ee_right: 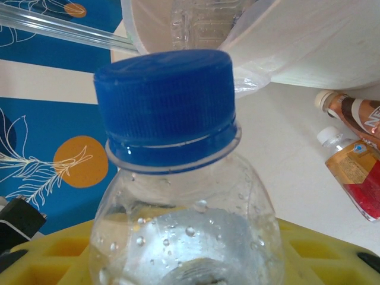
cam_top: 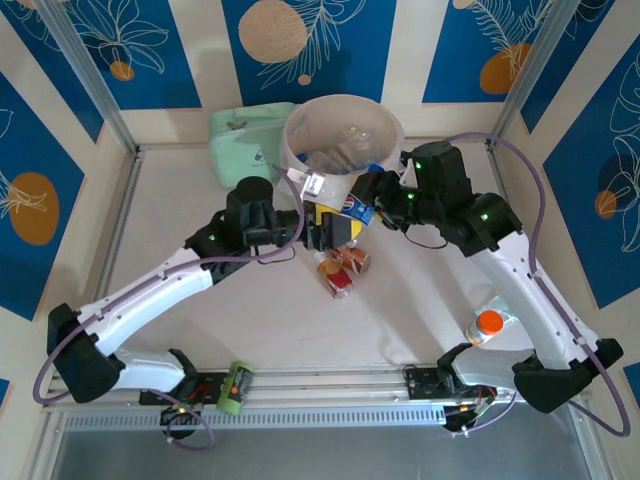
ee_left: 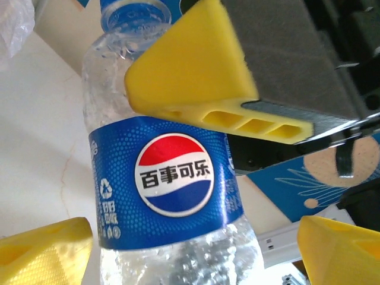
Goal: Put the plastic bottles in the bin
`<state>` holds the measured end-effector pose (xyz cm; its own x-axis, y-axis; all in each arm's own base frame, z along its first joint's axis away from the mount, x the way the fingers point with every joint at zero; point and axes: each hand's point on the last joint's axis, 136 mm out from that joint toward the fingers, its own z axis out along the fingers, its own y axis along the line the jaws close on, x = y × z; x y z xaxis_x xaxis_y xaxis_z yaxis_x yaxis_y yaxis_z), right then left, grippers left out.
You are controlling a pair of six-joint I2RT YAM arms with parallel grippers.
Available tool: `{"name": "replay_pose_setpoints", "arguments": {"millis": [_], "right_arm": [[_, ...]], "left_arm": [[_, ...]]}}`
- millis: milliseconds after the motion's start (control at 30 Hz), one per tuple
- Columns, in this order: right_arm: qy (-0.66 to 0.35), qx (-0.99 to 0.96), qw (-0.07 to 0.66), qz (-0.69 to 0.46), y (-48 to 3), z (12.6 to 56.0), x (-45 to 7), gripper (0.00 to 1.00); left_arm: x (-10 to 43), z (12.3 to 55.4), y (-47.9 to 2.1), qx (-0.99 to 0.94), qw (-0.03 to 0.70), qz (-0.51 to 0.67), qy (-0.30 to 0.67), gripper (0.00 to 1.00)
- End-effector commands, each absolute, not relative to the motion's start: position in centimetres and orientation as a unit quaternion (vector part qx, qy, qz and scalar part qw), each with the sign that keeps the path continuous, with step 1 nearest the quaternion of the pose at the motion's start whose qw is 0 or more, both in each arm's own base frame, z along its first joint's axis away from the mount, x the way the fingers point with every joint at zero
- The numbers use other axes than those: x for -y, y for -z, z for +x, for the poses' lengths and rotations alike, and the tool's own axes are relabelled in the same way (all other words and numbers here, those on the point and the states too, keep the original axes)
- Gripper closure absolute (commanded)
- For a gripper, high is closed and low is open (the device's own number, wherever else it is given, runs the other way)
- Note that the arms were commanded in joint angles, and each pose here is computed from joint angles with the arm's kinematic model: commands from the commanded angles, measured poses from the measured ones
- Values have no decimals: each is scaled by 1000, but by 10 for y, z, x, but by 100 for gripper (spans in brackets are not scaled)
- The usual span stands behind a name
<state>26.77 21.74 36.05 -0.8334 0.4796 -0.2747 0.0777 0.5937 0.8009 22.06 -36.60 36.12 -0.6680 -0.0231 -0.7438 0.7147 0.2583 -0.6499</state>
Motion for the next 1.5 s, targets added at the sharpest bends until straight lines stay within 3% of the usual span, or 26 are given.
{"name": "replay_pose_setpoints", "arguments": {"millis": [0,467,533,667,800,1167,1233,1333,1467], "right_arm": [[-440,-857,223,149,-366,269,-228,47],[-458,-847,224,148,-374,272,-231,46],[-461,-846,224,148,-375,272,-231,46],[-468,-843,222,147,-377,272,-234,46],[-476,-839,220,144,-380,273,-236,46],[-470,-842,221,148,-377,272,-233,46],[-464,-843,227,151,-379,273,-227,39],[-446,-843,252,166,-386,273,-203,18],[-428,-832,293,196,-399,269,-160,2]], "left_arm": [[367,216,-369,-719,352,279,530,14],[377,207,-365,-723,352,316,503,34],[378,207,-364,-726,350,313,503,34],[382,204,-364,-723,336,312,518,25],[383,207,-362,-725,338,305,517,24],[370,218,-371,-732,381,294,481,40],[366,220,-376,-734,390,288,475,41],[356,228,-385,-743,411,269,454,42],[338,245,-396,-762,443,232,412,43]]}}
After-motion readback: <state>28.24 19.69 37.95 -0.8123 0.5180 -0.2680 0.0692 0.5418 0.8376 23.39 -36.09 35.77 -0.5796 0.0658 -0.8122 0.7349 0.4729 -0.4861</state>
